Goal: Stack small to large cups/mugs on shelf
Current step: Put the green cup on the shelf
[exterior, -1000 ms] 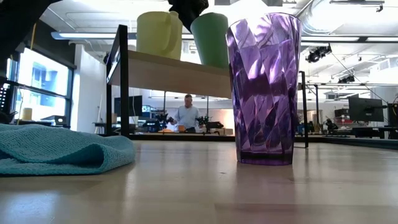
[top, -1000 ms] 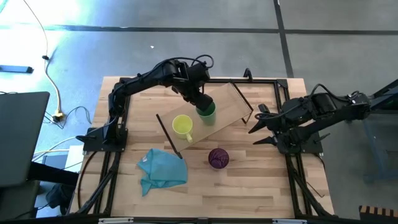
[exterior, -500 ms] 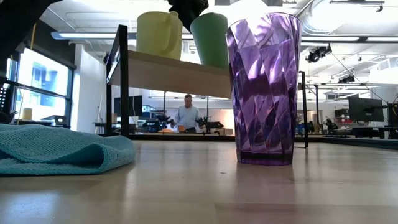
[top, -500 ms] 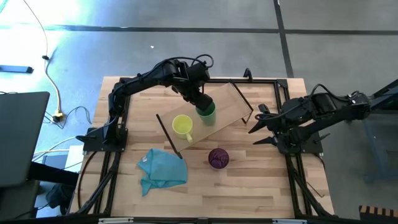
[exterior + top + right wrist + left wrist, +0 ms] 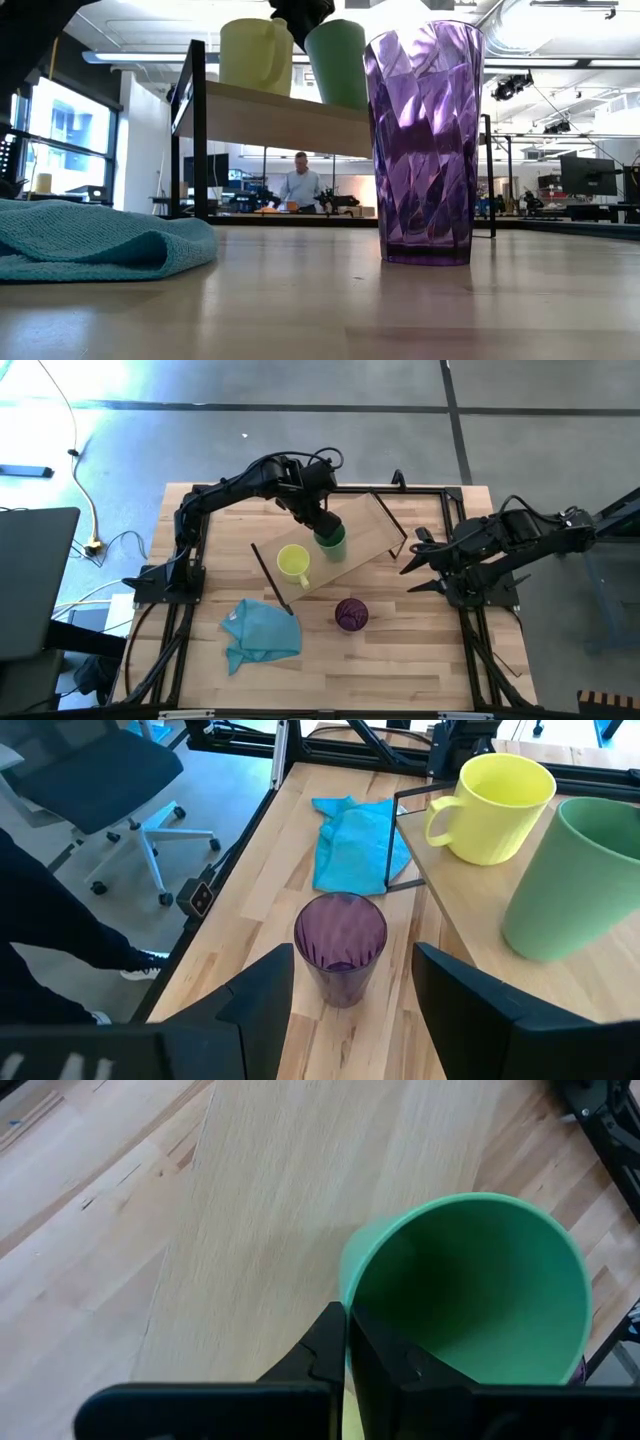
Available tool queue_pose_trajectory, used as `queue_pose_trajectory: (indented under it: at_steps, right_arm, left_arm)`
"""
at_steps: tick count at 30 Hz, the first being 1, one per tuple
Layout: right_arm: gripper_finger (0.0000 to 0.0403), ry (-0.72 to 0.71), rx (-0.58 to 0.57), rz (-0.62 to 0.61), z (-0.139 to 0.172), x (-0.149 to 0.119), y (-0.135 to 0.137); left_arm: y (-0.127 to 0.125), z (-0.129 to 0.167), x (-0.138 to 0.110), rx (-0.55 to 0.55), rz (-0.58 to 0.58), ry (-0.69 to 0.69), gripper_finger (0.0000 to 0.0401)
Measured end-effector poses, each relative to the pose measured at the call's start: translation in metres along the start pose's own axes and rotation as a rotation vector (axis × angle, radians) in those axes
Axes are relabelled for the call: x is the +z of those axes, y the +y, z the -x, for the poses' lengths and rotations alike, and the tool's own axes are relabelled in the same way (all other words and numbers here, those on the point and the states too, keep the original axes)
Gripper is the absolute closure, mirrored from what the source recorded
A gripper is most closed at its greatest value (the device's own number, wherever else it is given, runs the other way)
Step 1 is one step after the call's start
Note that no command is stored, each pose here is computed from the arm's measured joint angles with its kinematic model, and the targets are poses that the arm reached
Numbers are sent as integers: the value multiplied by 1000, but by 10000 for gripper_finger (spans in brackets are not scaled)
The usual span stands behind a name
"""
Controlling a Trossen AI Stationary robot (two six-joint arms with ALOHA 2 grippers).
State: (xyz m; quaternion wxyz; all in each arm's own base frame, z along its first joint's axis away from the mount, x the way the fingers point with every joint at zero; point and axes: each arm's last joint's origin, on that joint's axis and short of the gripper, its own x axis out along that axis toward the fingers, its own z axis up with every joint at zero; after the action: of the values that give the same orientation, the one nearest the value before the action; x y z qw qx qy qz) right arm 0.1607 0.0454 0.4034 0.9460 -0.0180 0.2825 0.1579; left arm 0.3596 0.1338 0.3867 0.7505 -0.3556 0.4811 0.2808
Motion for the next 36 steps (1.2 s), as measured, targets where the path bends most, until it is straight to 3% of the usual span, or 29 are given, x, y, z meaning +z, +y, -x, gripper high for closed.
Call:
queue_pose_trajectory:
  at_steps: [36]
  right_arm:
    - [206, 2, -20, 18, 0, 0, -1]
  left_arm:
    - [8, 16, -3, -10, 15, -5, 401]
